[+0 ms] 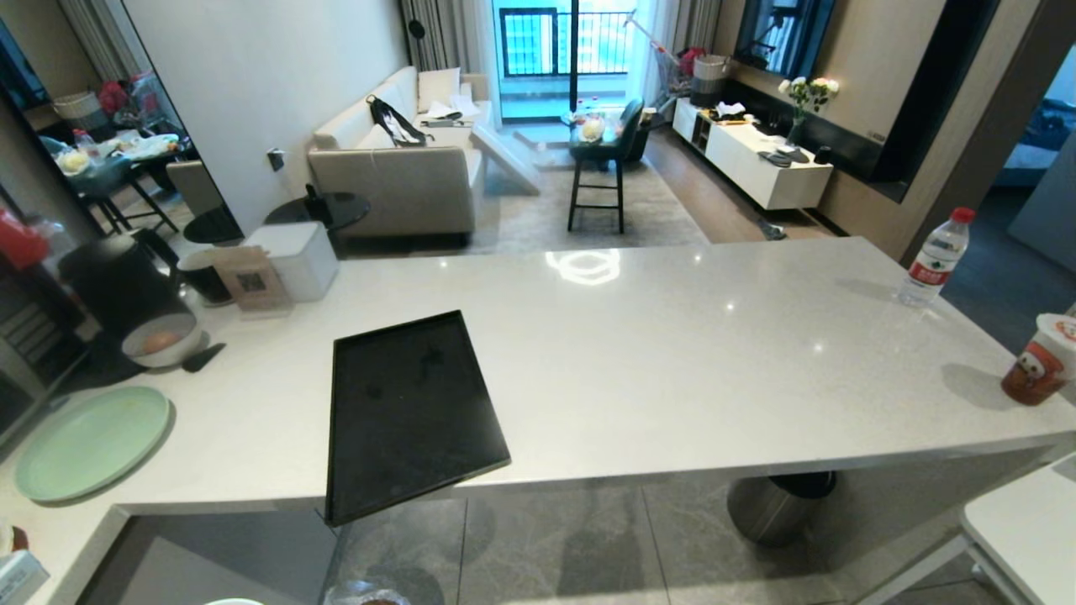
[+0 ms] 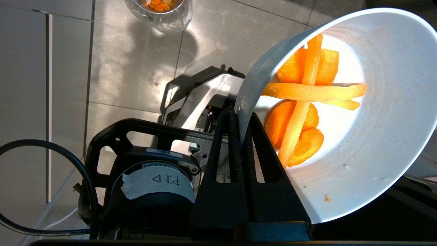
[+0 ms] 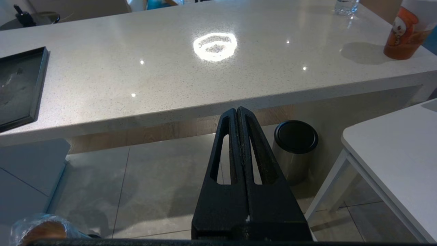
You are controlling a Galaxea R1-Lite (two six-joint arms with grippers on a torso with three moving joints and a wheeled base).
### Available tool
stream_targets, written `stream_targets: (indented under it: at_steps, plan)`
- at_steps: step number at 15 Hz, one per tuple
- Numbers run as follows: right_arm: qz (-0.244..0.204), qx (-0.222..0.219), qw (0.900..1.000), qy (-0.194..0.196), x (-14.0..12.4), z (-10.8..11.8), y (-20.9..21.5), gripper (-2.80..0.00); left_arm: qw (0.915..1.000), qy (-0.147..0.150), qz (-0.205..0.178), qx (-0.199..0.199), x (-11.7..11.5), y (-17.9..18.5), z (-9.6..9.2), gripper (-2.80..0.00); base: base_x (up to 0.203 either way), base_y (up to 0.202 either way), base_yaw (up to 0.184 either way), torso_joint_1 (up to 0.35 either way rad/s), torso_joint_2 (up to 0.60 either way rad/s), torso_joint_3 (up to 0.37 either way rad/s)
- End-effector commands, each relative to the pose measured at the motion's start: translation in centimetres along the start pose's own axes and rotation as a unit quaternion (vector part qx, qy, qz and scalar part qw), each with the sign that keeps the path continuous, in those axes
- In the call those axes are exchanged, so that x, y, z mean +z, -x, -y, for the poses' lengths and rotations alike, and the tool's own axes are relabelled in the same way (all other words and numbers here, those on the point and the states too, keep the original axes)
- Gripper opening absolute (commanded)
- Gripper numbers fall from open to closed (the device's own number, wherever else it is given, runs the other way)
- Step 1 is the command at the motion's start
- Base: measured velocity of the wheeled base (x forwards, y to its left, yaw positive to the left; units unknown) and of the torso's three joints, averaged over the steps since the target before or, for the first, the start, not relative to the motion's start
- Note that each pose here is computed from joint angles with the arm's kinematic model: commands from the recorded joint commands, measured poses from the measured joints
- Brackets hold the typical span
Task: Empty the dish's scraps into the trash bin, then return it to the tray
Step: Move the bowl over the trash can
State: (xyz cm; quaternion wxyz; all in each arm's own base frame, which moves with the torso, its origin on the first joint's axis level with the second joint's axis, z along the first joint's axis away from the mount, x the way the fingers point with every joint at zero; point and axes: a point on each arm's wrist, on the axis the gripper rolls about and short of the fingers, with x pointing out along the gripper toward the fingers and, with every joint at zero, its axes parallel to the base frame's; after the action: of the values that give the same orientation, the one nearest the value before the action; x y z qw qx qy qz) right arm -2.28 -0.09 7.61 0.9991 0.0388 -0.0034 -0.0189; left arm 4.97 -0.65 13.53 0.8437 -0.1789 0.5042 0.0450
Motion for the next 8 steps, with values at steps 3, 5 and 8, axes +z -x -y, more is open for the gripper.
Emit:
stream_targets:
  at_steps: [3,5,8]
  plan:
    - [0.001,0.0,1.0,0.0,0.03,0.0,0.01,-2.8,1.0,0.002,0.002,-0.001,-0.22,0.1,-0.1,-2.8,0.0,0.0,0.0,0.01,0.0,-0.003]
    - [0.001,0.0,1.0,0.0,0.02,0.0,0.01,-2.8,1.0,0.002,0.001,0.0,-0.27,0.08,-0.12,-2.8,0.0,0.0,0.0,0.0,0.0,0.0]
    - [0.001,0.0,1.0,0.0,0.02,0.0,0.01,-2.8,1.0,-0.001,0.002,-0.001,-0.25,0.1,-0.08,-2.8,0.0,0.0,0.0,0.0,0.0,0.0]
